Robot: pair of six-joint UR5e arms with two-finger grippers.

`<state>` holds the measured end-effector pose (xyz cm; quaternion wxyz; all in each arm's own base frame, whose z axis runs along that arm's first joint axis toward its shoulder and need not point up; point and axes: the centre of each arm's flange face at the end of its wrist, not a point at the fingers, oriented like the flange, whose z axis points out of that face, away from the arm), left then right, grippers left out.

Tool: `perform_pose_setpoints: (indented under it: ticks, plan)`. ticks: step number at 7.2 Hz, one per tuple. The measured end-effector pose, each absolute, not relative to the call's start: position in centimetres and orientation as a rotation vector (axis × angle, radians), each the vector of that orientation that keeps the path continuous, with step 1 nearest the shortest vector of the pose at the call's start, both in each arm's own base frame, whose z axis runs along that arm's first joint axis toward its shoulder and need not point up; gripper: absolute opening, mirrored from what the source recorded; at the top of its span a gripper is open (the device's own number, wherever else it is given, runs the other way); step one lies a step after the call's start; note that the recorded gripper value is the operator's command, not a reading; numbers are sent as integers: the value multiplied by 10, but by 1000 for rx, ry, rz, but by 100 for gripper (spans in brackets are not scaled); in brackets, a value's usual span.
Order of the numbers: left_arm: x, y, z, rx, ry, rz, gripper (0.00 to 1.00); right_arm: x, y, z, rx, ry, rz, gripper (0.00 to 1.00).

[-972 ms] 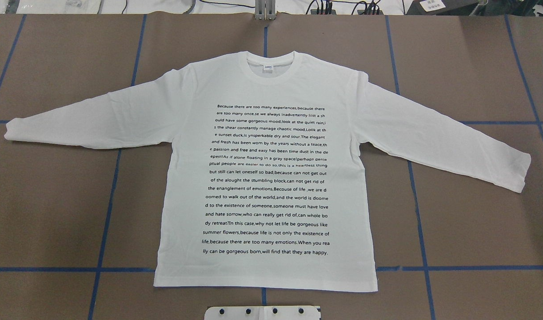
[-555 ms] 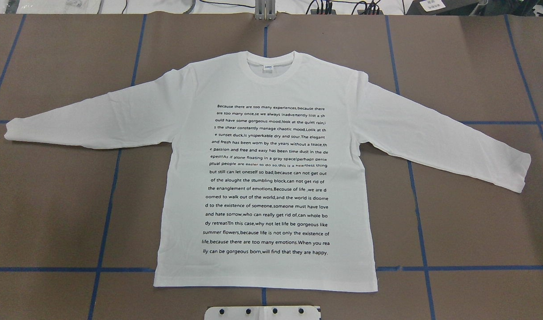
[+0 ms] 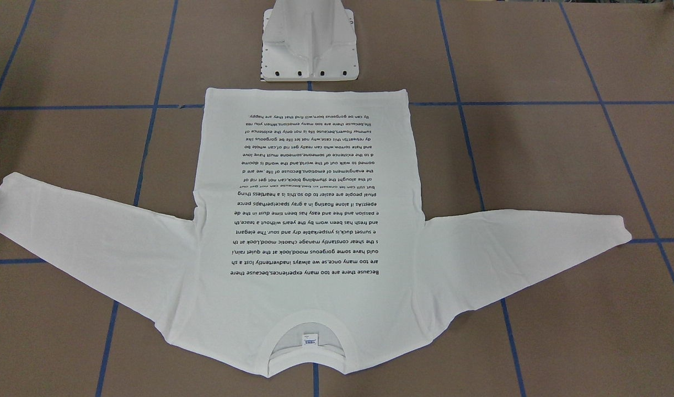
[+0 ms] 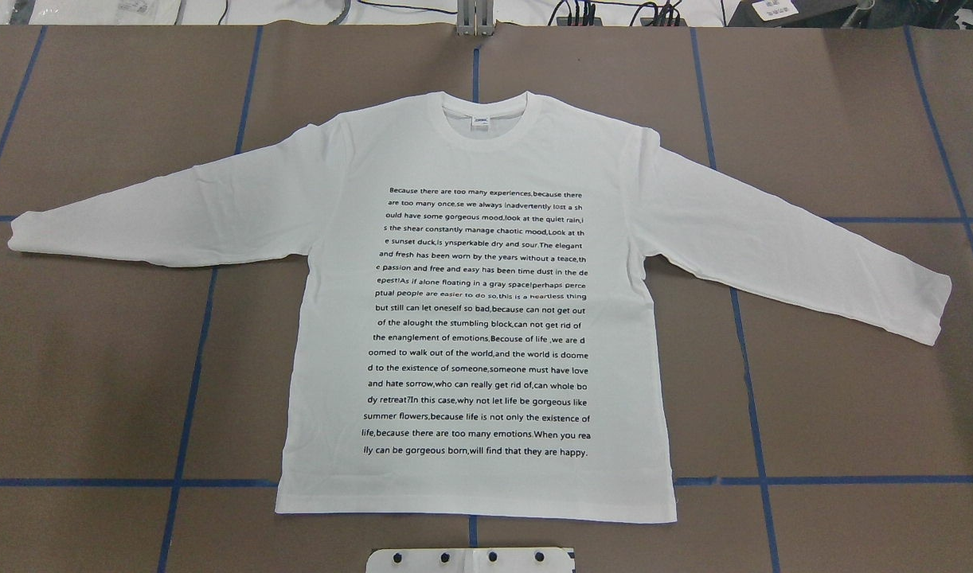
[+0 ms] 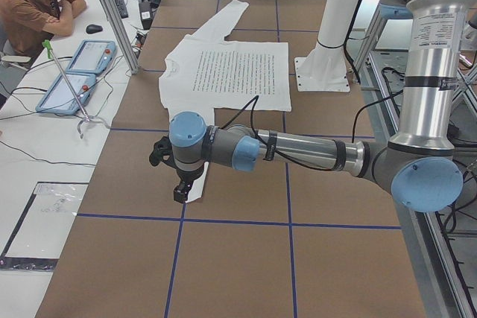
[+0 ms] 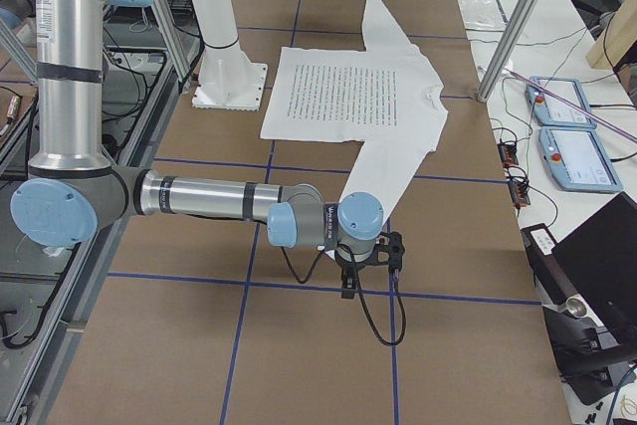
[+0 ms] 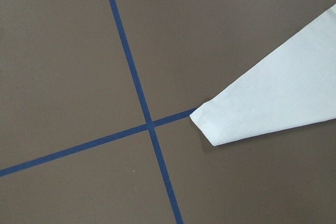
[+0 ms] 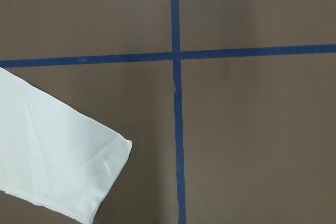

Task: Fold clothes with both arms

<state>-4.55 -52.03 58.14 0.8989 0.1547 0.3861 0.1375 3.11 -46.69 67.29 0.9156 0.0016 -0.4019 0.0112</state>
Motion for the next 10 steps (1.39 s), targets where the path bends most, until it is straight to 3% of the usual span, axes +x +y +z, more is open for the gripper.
perform_pose_setpoints:
  ticks: [6, 7, 8, 10]
  plan:
    - [-45, -518, 597, 336, 812, 228, 100, -129, -469, 696, 129, -782, 19, 98]
    - [-45, -518, 599, 334, 813, 227, 100, -136, -468, 696, 123, -781, 21, 95]
    - [-45, -518, 599, 333, 813, 226, 100, -137, -466, 699, 113, -777, 23, 86]
    - [-45, -518, 599, 332, 814, 226, 100, -137, -462, 707, 97, -768, 26, 81]
